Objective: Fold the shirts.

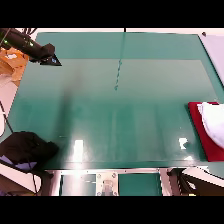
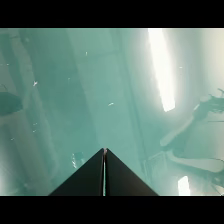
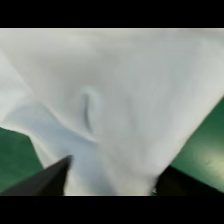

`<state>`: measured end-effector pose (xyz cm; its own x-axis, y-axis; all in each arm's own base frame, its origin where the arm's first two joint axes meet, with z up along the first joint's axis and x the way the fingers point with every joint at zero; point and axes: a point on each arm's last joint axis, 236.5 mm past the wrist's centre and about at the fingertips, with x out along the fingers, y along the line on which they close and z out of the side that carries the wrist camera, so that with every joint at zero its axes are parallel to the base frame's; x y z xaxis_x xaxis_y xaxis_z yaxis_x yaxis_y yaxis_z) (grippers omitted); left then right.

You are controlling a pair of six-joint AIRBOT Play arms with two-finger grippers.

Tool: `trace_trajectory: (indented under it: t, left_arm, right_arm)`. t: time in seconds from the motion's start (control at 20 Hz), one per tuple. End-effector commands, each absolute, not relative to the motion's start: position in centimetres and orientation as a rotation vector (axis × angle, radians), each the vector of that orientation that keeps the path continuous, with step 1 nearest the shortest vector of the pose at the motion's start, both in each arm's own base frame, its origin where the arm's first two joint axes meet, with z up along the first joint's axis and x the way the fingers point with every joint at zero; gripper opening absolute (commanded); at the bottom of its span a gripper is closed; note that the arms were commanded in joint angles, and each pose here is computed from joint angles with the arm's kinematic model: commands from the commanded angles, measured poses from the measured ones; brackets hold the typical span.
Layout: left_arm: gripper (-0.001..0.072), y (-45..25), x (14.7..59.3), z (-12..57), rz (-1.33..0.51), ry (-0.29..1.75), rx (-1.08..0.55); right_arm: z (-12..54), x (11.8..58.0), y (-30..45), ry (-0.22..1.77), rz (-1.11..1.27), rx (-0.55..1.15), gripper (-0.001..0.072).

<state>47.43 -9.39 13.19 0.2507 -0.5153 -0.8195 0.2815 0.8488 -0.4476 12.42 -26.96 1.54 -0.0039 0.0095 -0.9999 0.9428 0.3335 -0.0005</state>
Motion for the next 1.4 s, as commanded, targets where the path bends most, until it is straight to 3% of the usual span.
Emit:
trace_trajectory:
  t: [0.0, 0.2, 0.3, 0.35, 0.4, 0.55, 0.7, 0.9, 1.05, 1.35]
  left_arm:
    - [0.0021, -9.6, 47.4, 13.3, -0.556, 1.199, -0.23]
    - [0.0021, -9.8, 47.5, 13.6, -0.562, 1.191, -0.245]
    - [0.002, -9.8, 48.4, 13.9, -0.551, 1.152, -0.25]
    - [0.002, -9.8, 48.8, 14.1, -0.546, 1.133, -0.255]
    - [0.002, -10.2, 48.8, 14.4, -0.56, 1.126, -0.266]
    - [0.0019, -11.5, 47.7, 15.5, -0.596, 1.119, -0.262]
    - [0.0019, -13.5, 44.8, 14.1, -0.599, 1.161, -0.234]
    - [0.0018, -15.0, 37.0, 9.0, -0.561, 1.271, -0.193]
    - [0.0019, -14.7, 31.3, 6.0, -0.522, 1.288, -0.223]
    - [0.0021, -13.3, 28.1, 4.4, -0.484, 1.337, -0.194]
  right_arm:
    - [-2.2, 10.8, -27.1, 1.418, -0.994, 0.921, 0.0677]
    - [0.2, 13.0, -27.3, 1.363, -0.949, 0.953, 0.0671]
    - [3.3, 17.1, -27.4, 1.243, -0.871, 0.977, 0.0637]
    - [5.0, 20.4, -26.7, 1.166, -0.779, 0.986, 0.0372]
    - [6.9, 24.4, -25.4, 1.094, -0.643, 0.961, 0.0014]
    - [10.5, 32.5, -19.2, 1.003, -0.374, 0.858, 0.002]
    - [9.7, 35.0, -10.2, 1.109, -0.175, 0.71, 0.002]
    - [4.9, 30.9, 0.9, 1.285, 0.061, 0.544, 0.0019]
    - [1.1, 27.8, 5.2, 1.302, 0.131, 0.477, 0.002]
    - [-0.7, 26.3, 7.2, 1.345, 0.17, 0.466, 0.002]
